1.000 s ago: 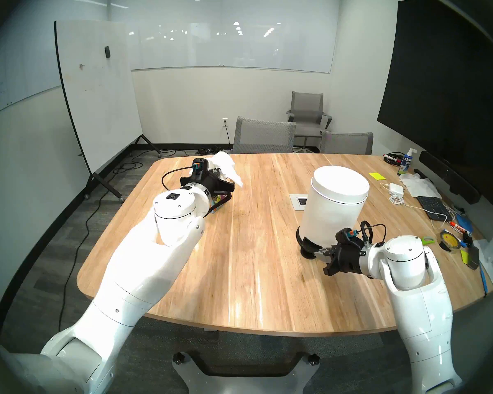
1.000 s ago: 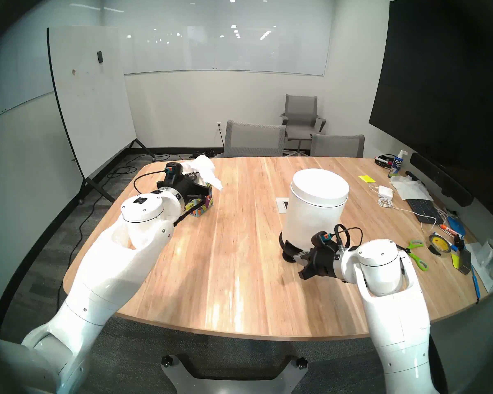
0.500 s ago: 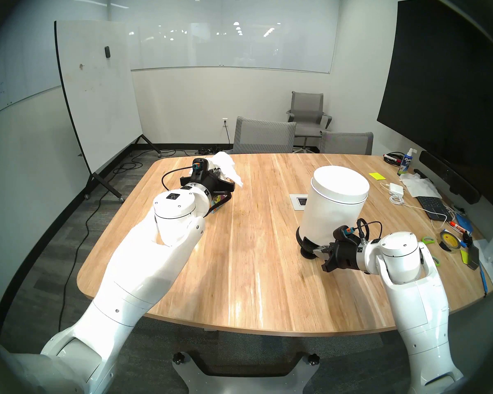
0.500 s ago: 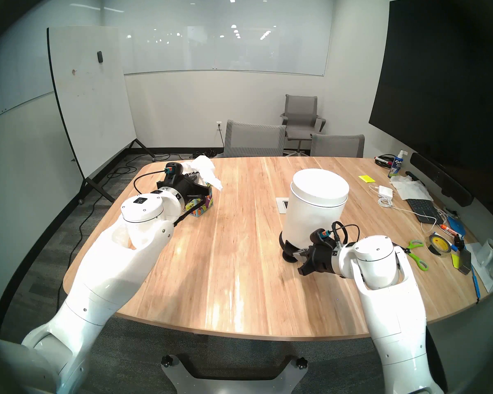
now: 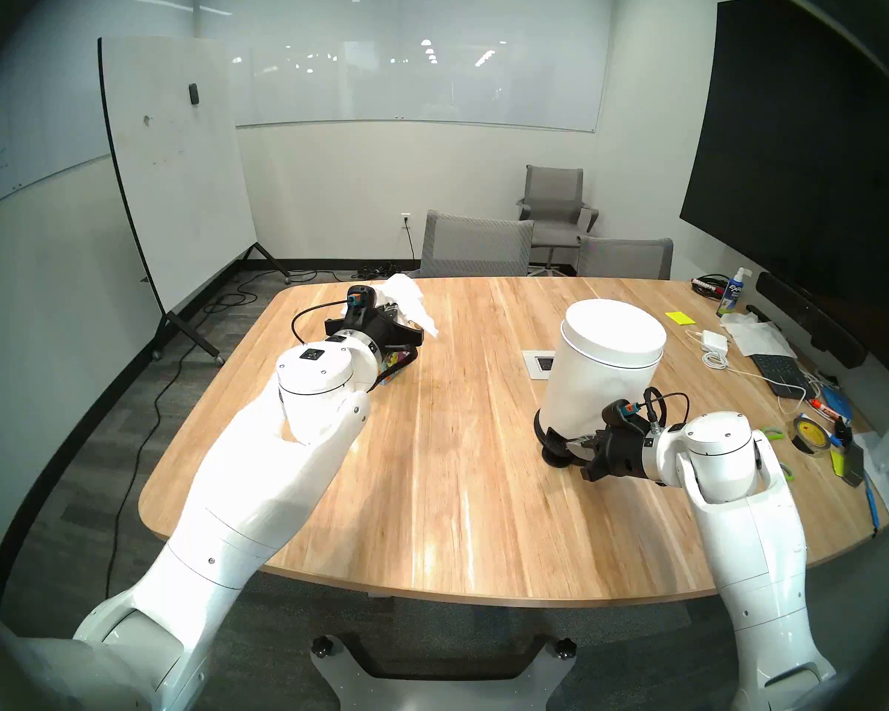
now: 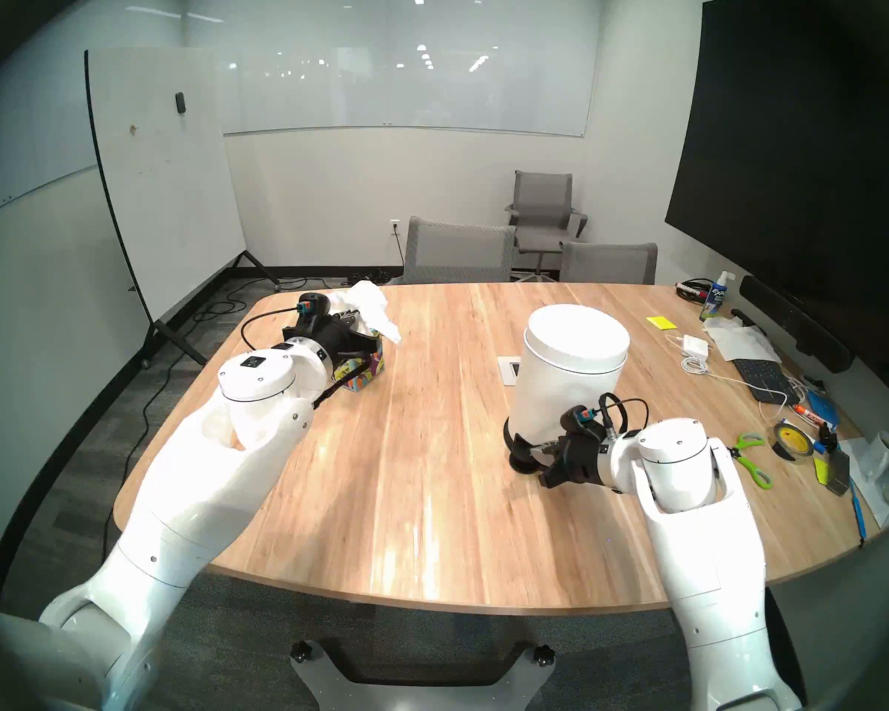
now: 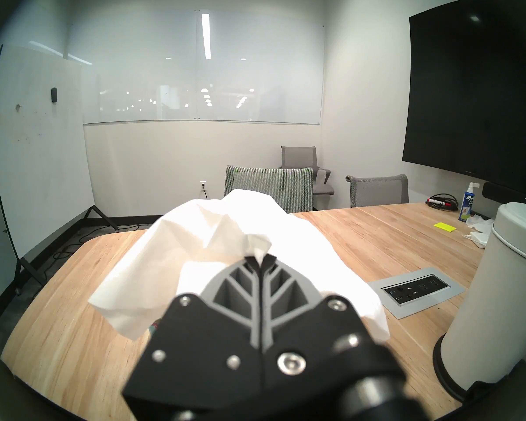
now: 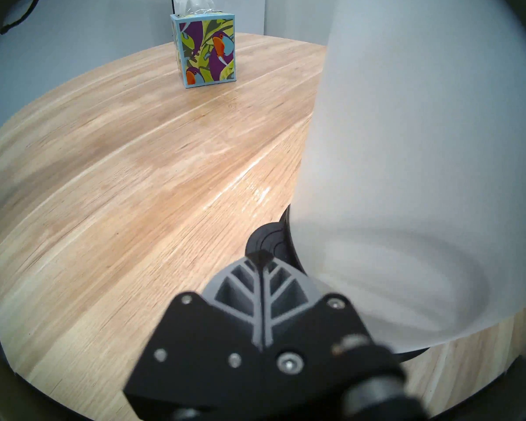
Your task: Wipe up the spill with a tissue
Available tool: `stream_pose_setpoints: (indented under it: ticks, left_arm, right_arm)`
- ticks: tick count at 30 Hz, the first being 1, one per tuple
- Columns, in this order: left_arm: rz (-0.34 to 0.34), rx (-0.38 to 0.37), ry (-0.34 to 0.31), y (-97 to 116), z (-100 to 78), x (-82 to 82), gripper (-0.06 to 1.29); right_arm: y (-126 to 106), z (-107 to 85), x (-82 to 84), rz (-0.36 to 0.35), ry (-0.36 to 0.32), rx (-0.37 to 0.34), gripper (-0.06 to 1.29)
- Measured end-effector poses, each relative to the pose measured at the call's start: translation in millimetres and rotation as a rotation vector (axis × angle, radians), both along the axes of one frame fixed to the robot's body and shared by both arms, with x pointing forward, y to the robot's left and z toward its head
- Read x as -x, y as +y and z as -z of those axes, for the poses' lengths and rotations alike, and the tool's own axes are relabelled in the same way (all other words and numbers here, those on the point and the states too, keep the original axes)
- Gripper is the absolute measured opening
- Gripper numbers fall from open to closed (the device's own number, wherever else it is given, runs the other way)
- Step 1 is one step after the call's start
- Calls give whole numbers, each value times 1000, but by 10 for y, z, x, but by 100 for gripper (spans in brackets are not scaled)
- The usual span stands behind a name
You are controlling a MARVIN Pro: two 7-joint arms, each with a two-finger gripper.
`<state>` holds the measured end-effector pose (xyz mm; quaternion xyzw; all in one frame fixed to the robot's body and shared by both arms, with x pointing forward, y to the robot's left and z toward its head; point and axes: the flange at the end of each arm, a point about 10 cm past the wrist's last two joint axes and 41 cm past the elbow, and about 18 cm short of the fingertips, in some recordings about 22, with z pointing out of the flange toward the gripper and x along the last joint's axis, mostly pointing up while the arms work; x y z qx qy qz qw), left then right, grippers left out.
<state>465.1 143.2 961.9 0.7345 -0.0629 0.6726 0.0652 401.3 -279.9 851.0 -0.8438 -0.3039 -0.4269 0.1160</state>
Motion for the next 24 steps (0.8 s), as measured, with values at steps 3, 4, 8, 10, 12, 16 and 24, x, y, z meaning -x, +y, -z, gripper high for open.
stream_pose_setpoints:
  ticks: [3,4,8,10,12,16,24]
  left_arm:
    - [0,0,0,0,0,0,-2]
    - [0,0,0,0,0,0,-2]
    - [0,0,0,0,0,0,-2]
    - [0,0,0,0,0,0,-2]
    - [0,0,0,0,0,0,-2]
    - [0,0,0,0,0,0,-2]
    - [0,0,0,-1,-1,0,-2]
  right_arm:
    - [-9,66,-20,-9,15,5,-3]
    - [-13,88,-25,-11,20,7,-3]
    - [-21,156,-48,-19,35,12,-3]
    - [-24,165,-67,-22,35,15,-3]
    - [-26,165,-86,-25,34,19,-3]
    - [-28,167,-123,-28,30,23,-3]
    - [-25,183,-206,-34,28,27,-3]
